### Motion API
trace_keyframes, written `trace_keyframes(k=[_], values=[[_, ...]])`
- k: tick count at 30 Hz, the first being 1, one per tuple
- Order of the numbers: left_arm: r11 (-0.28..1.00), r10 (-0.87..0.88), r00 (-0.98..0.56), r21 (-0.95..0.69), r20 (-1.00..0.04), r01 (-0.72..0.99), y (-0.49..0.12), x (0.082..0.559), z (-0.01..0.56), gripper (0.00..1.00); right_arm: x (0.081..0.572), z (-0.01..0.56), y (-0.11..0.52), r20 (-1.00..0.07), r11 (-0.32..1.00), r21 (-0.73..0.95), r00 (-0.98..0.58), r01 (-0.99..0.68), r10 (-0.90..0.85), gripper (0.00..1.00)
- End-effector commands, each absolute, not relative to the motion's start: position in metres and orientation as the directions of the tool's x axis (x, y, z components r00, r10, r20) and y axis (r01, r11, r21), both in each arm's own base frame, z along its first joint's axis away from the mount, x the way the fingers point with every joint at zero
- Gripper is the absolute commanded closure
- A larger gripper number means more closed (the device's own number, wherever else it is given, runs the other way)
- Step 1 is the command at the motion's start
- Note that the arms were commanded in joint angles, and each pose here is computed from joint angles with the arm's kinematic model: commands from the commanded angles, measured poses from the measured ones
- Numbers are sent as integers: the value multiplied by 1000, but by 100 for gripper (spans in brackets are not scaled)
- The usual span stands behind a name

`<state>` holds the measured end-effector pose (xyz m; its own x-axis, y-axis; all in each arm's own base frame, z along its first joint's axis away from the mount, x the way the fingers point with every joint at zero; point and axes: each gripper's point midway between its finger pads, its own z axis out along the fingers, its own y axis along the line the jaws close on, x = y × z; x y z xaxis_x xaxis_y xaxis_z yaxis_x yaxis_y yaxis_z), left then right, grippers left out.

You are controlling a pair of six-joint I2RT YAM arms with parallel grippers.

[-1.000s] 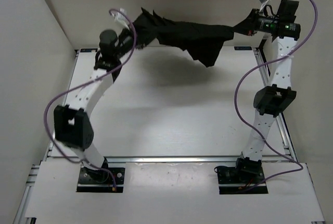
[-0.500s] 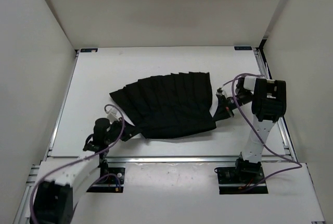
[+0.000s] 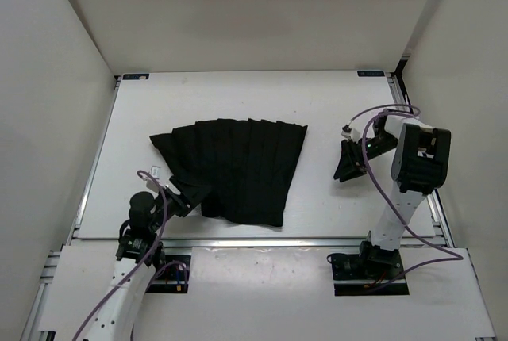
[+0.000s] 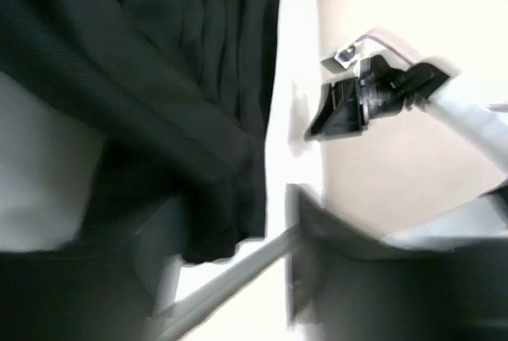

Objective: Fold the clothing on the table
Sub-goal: Flatten the skirt out

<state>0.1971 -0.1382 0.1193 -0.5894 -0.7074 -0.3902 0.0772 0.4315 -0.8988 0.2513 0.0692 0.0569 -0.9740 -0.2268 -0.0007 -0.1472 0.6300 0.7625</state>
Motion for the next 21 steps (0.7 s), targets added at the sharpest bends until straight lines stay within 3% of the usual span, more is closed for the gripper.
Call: trace_keyframes(k=[1,3,4,5,6,7,8,10,13,16,19,21], values=[[495,-676,-672,-862,-304,-108,-137,179,45,13,270,83,79,-120,614,756,-970,-228,-212,51],[557,-648,-667,-826,-367,-87,-129,179,50,3,263,97,101,-183,585,754,-950,-300,-253,56],[586,-639,-671,-803,-375,-109,-122,175,39,5,262,103,110,-228,563,756,-941,-333,-250,62],[586,-637,-668,-805,-385,-95,-121,174,50,8,262,105,120,-260,561,741,-928,-369,-268,80],[588,-648,-647,-804,-401,-90,-116,177,58,19,260,111,129,-293,563,718,-911,-410,-291,98],[587,-643,-659,-804,-390,-96,-115,172,57,30,268,113,133,-335,582,685,-899,-438,-282,100],[580,-635,-667,-811,-390,-78,-117,170,64,47,272,117,143,-369,570,678,-886,-463,-280,100],[596,-626,-654,-801,-424,-52,-114,173,76,65,275,119,156,-428,541,651,-846,-533,-319,100],[627,-635,-611,-777,-473,-50,-108,180,93,100,290,109,165,-392,538,683,-870,-494,-300,100],[655,-616,-619,-753,-487,-60,-108,178,97,100,323,121,187,-391,456,761,-887,-462,-247,100],[698,-574,-662,-711,-482,-88,-106,169,88,100,335,111,216,-448,434,697,-819,-571,-357,100],[704,-569,-665,-705,-483,-91,-105,169,86,100,338,95,233,-407,409,732,-831,-545,-378,100]])
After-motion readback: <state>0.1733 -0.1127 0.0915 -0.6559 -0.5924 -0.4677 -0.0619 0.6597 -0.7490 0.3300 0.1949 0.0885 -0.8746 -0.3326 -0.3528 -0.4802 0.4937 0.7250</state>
